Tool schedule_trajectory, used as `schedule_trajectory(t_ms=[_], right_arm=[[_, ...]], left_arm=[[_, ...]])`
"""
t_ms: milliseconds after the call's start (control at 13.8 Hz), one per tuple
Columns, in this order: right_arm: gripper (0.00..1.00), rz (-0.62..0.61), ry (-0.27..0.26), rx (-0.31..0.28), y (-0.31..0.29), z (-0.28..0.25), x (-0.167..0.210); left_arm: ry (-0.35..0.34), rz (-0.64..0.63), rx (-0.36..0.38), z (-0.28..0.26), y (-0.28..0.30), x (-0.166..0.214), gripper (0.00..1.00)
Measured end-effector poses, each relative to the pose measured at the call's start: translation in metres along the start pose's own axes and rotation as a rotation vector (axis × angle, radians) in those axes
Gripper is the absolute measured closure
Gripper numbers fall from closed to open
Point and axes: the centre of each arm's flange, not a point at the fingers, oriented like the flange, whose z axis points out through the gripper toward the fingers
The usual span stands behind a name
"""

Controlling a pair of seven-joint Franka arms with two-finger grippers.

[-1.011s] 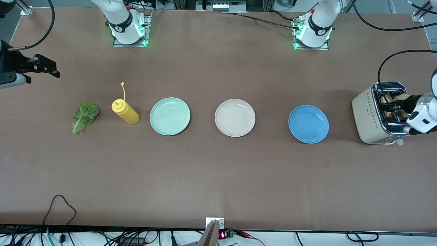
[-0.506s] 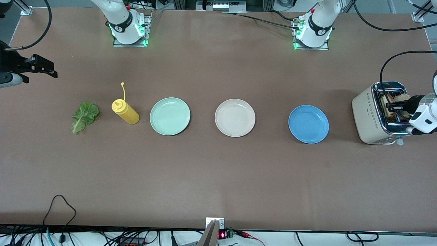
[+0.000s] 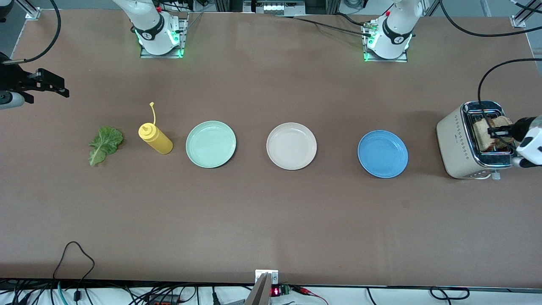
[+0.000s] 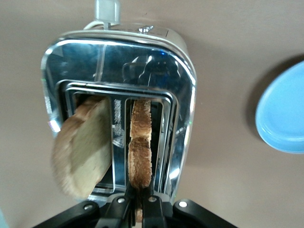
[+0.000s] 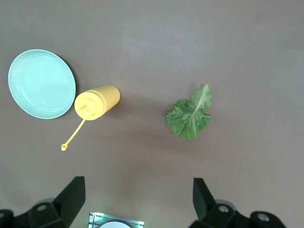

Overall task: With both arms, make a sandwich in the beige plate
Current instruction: 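Lift the bread slice out and carry it to the beige plate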

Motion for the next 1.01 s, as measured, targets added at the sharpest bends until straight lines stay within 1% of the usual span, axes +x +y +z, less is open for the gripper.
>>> schedule_trajectory(t_ms=[217, 361, 506, 578, 722, 867, 1011], right_arm=[[0.00, 0.000, -0.001, 0.000, 0.000, 0.000, 0.000], [0.00, 0.000, -0.001, 0.000, 0.000, 0.001, 0.000], [0.00, 0.000, -0.001, 0.000, 0.000, 0.001, 0.000], [0.00, 0.000, -0.001, 0.000, 0.000, 0.001, 0.000], [0.00, 0.001, -0.001, 0.000, 0.001, 0.001, 0.000], [0.00, 0.003, -0.001, 0.001, 0.002, 0.001, 0.000], [0.00, 0.011, -0.002, 0.002, 0.006, 0.001, -0.001]], left_arm=[[0.016, 0.037, -0.030, -0.087, 0.014, -0.038, 0.93], [0.036, 0.097, -0.089, -0.126, 0.044, -0.062, 0.93], [0.048, 0.188, -0.166, -0.142, 0.087, -0.073, 0.93], [0.043, 0.226, -0.204, -0.143, 0.111, -0.073, 0.93], [0.008, 0.276, -0.294, -0.131, 0.156, -0.064, 0.93], [-0.036, 0.319, -0.401, -0.096, 0.206, -0.042, 0.93], [-0.064, 0.338, -0.513, -0.051, 0.255, -0.022, 0.93]])
